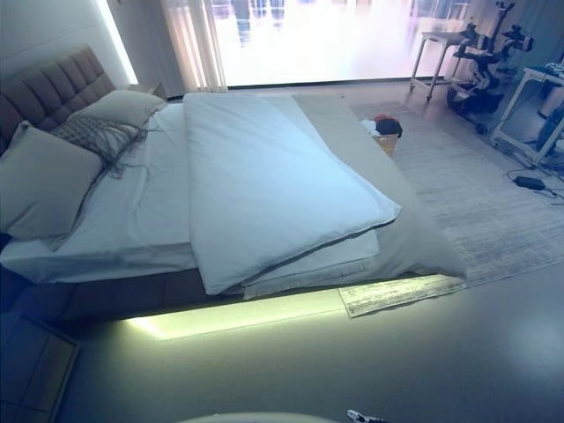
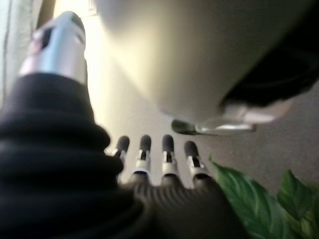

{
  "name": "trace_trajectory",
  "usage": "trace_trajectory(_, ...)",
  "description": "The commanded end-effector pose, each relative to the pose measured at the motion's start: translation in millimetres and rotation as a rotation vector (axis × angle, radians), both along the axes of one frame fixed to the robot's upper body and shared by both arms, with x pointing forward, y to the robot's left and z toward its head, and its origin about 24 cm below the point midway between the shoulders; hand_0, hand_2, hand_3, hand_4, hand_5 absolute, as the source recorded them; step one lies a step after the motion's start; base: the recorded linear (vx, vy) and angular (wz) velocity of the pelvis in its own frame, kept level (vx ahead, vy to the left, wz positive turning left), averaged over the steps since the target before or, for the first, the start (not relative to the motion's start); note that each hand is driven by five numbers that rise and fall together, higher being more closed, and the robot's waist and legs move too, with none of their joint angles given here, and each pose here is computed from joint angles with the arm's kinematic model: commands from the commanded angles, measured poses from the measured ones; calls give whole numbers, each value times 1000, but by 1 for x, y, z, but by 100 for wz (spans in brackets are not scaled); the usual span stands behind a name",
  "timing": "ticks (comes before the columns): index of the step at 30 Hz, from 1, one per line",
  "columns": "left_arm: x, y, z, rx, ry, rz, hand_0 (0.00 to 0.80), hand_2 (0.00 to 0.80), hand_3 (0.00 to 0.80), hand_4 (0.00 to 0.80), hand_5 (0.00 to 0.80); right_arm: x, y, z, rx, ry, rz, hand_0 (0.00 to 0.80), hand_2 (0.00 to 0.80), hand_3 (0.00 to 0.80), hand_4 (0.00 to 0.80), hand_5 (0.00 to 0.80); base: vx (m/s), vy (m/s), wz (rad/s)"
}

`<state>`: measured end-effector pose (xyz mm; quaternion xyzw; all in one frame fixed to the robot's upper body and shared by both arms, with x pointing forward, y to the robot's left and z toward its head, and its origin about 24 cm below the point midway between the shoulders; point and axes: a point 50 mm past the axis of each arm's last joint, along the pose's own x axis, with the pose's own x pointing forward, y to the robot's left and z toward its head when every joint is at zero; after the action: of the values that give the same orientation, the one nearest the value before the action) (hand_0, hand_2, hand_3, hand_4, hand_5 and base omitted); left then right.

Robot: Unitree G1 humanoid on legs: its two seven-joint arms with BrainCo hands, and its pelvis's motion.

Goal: Make the bed neatly

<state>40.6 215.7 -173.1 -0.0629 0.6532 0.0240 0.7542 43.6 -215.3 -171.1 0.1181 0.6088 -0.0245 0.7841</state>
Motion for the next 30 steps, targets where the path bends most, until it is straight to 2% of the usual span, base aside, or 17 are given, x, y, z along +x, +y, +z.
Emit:
trace_trajectory(1,19,-9,0,-1,24,-39,0,0,0,0,0,33,6,3,31,-87,-28,0,0,0,0,0,0,0,0)
trace_trajectory(9,20,-11,0,-22,29,-47,0,0,0,0,0,32,4,2,-28,-61,-52,0,0,0,0,0,0,0,0)
trace_trajectory(21,20,-11,0,-24,33,-54,0,0,0,0,0,38,10,3,13,-68,-40,0,0,0,0,0,-3,-2,0)
trace_trajectory(30,16,-5,0,13,58,-70,0,0,0,0,0,35,10,1,1,-29,-81,0,0,0,0,0,7,-91,1)
